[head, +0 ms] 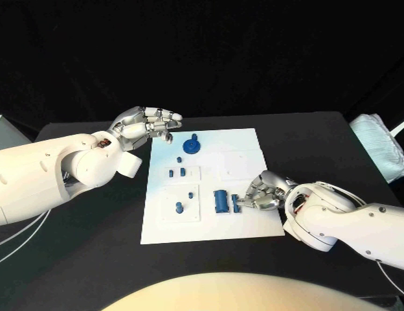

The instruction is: Assemble the parts on the task board

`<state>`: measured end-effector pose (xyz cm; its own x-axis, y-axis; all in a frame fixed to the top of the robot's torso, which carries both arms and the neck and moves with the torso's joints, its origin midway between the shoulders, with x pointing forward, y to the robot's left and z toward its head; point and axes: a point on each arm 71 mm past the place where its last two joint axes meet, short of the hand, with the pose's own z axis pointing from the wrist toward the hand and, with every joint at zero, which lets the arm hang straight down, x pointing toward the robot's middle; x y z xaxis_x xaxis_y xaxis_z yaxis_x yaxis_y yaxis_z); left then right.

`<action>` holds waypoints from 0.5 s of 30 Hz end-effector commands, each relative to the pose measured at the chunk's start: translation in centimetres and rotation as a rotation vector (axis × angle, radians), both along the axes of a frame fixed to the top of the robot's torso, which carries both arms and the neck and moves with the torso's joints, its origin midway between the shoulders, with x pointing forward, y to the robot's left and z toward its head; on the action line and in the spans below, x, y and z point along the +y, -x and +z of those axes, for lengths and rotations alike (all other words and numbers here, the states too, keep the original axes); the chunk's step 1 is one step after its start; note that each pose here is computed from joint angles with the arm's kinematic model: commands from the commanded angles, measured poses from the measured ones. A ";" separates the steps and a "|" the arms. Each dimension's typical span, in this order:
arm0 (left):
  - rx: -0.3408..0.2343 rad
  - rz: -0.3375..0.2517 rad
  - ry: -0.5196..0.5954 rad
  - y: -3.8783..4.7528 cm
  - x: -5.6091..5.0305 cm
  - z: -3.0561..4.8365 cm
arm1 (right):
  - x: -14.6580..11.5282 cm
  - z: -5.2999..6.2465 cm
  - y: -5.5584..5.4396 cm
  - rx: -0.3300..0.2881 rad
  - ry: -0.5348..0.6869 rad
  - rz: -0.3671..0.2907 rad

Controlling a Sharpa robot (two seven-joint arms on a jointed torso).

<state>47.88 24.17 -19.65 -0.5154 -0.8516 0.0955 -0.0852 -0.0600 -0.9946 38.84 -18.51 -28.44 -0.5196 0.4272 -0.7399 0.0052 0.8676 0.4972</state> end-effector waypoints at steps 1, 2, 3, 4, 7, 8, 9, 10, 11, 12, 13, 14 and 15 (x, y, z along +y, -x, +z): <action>-0.006 -0.015 0.009 -0.04 -0.2 0.08 | 0.0 0.9 -0.3 -0.059 -0.092 -0.006; -0.007 -0.014 0.010 -0.08 -0.2 0.06 | -0.1 1.2 -0.4 -0.073 -0.112 -0.012; -0.007 -0.012 0.010 -0.12 -0.2 0.05 | -0.2 1.5 -0.6 -0.085 -0.130 -0.017; -0.008 -0.011 0.010 -0.16 -0.2 0.04 | -0.3 1.7 -0.6 -0.095 -0.141 -0.020; -0.010 -0.005 0.012 -0.31 -0.2 -0.01 | -0.3 2.4 -1.0 -0.124 -0.174 -0.019; -0.011 -0.001 0.013 -0.36 -0.2 -0.03 | -0.2 2.5 -1.1 -0.132 -0.187 -0.016; -0.012 0.003 0.014 -0.41 -0.2 -0.05 | -0.2 2.6 -1.2 -0.139 -0.200 -0.013; -0.014 0.009 0.015 -0.49 -0.2 -0.08 | -0.2 2.8 -1.3 -0.148 -0.219 -0.009; -0.016 0.017 0.017 -0.57 -0.2 -0.11 | -0.2 2.9 -1.5 -0.159 -0.240 -0.006; -0.018 0.022 0.019 -0.62 -0.2 -0.13 | -0.2 2.9 -1.6 -0.165 -0.254 -0.005; -0.021 0.036 0.023 -0.76 -0.2 -0.20 | -0.3 3.0 -2.1 -0.179 -0.293 -0.005; -0.024 0.048 0.026 -0.88 -0.2 -0.26 | -0.4 3.1 -2.5 -0.184 -0.325 -0.009; -0.027 0.061 0.029 -1.03 -0.1 -0.33 | -0.5 3.2 -3.0 -0.186 -0.360 -0.017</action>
<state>48.66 23.94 -20.17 -0.4979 -0.8621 0.0939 -0.0804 -0.0619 -0.9948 41.27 -19.12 -25.94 -0.4063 0.5877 -0.6997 -0.0588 0.7473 0.6619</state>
